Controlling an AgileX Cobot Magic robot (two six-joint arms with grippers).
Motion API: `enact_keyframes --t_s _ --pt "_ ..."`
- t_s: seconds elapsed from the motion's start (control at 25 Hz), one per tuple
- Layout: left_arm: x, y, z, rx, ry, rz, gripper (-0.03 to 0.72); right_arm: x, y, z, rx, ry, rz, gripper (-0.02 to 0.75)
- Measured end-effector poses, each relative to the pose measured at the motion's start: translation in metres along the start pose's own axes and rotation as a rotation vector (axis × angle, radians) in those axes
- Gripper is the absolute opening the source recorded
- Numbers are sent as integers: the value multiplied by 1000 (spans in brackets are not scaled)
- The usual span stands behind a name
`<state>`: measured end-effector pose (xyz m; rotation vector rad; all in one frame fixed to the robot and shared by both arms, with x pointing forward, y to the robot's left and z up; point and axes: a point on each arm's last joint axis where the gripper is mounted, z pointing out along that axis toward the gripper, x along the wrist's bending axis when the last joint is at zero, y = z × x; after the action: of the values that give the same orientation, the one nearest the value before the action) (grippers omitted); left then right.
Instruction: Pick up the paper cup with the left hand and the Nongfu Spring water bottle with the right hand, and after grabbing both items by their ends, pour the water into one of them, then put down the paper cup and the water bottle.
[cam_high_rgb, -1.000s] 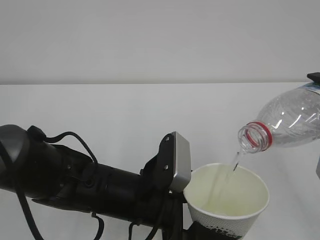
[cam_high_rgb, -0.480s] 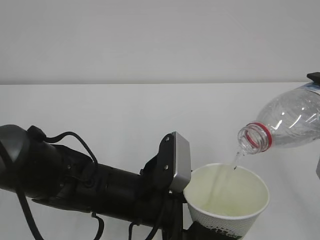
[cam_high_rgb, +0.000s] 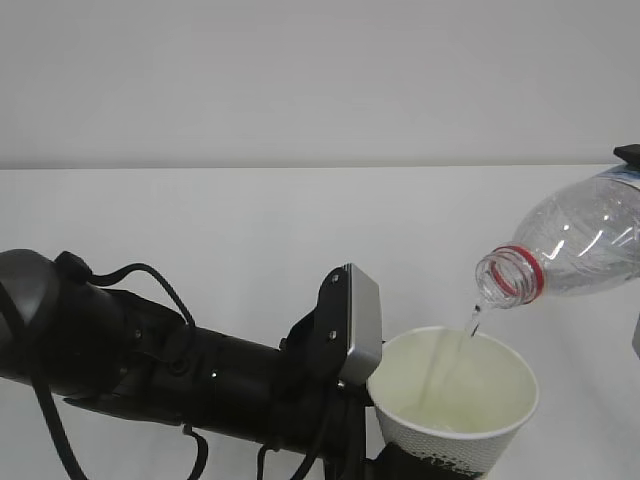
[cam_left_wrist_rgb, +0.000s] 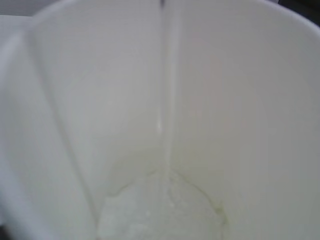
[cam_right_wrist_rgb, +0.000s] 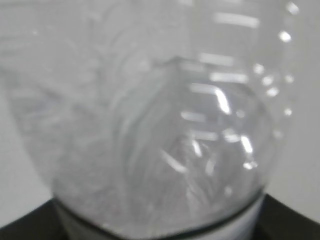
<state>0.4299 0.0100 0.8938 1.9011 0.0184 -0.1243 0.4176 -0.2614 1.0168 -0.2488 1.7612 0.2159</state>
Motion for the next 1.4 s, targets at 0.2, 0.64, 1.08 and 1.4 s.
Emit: enact_keyframes --t_s 0.2,0.64,1.08,1.4 --pt "0 0 0 1 1 0 503 0 0 0 0 0 -2 434" --pt "0 0 0 1 1 0 502 0 0 0 0 -1 -4 434" --pt "0 0 0 1 1 0 501 0 0 0 0 -1 -6 433" --pt "0 0 0 1 1 0 501 0 0 0 0 -1 -7 433"
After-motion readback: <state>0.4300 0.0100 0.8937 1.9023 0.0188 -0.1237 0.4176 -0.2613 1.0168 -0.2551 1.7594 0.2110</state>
